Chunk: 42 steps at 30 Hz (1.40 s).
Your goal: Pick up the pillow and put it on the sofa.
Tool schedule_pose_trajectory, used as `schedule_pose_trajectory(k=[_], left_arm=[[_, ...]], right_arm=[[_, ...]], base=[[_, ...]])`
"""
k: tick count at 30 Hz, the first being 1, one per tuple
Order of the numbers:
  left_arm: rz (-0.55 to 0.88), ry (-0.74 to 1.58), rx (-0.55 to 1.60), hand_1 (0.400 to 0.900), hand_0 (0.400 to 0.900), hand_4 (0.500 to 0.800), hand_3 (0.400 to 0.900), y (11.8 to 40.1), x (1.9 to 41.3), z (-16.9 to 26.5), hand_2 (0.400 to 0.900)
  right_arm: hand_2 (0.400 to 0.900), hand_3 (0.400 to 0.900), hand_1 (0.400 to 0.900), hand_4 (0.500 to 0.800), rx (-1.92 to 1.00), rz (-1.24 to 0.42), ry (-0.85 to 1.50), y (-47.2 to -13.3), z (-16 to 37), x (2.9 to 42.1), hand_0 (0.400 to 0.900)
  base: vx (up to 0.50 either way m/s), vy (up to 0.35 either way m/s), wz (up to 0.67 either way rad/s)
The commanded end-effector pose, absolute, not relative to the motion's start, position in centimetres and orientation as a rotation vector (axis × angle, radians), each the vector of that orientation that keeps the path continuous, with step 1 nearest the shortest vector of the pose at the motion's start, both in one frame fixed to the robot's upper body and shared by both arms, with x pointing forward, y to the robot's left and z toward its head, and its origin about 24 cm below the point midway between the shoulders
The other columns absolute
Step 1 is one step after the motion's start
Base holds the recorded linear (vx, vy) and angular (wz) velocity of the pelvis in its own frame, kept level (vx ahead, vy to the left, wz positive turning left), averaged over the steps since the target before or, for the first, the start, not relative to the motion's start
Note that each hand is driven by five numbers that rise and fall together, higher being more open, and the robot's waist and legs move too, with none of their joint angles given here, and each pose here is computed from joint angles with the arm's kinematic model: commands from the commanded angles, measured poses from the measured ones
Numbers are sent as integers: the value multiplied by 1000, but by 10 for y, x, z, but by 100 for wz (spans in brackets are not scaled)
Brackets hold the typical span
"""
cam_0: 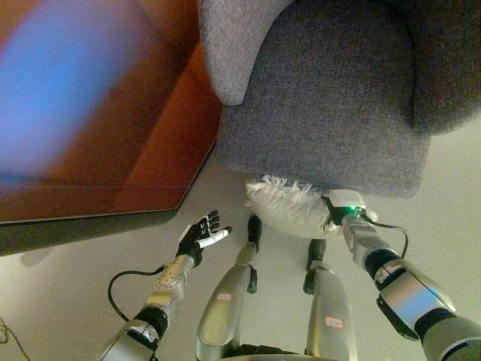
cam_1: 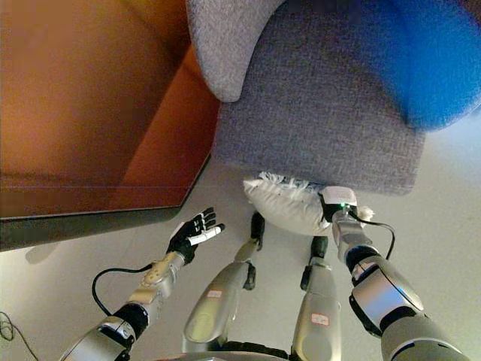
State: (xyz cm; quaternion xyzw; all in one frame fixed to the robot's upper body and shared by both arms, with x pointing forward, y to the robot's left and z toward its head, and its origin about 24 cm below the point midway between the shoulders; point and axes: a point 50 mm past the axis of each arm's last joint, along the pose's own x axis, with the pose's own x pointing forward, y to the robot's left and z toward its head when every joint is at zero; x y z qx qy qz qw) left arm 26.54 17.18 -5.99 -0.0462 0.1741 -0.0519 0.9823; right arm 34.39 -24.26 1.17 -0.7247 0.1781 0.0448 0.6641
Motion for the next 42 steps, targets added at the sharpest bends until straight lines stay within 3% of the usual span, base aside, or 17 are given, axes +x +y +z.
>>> schedule_pose_trajectory(k=[1, 13, 14, 15, 29, 42], left_arm=[[-123, 191, -117, 900, 900, 800, 900, 160, 287, -32, 900], [-90, 98, -165, 900, 900, 800, 900, 154, 291, -19, 900], [-90, 92, -168, 900, 900, 800, 900, 154, 290, -19, 900], [-90, 88, -170, 900, 900, 800, 900, 154, 290, -19, 900], [-99, 61, -174, 900, 900, 800, 900, 156, 291, -14, 900], [-64, 207, -85, 900, 900, 800, 900, 192, 282, -32, 900]], right_arm=[[900, 900, 900, 800, -1721, -7, 368, -260, 52, 363, 900], [900, 900, 900, 800, -1833, -150, 362, -275, 99, 381, 900], [510, 510, 510, 566, -1837, -165, 351, -276, 105, 383, 510], [400, 400, 400, 500, -1835, -173, 349, -276, 107, 383, 400], [400, 400, 400, 500, -1775, -195, 270, -271, 126, 391, 400], [400, 400, 400, 500, -1515, 33, 72, -234, 82, 378, 400]], base=[[-10, 38, 0], [-35, 16, 1], [-55, -3, 1], [-50, -4, 0], [-56, 12, -3], [-17, -26, -9]])
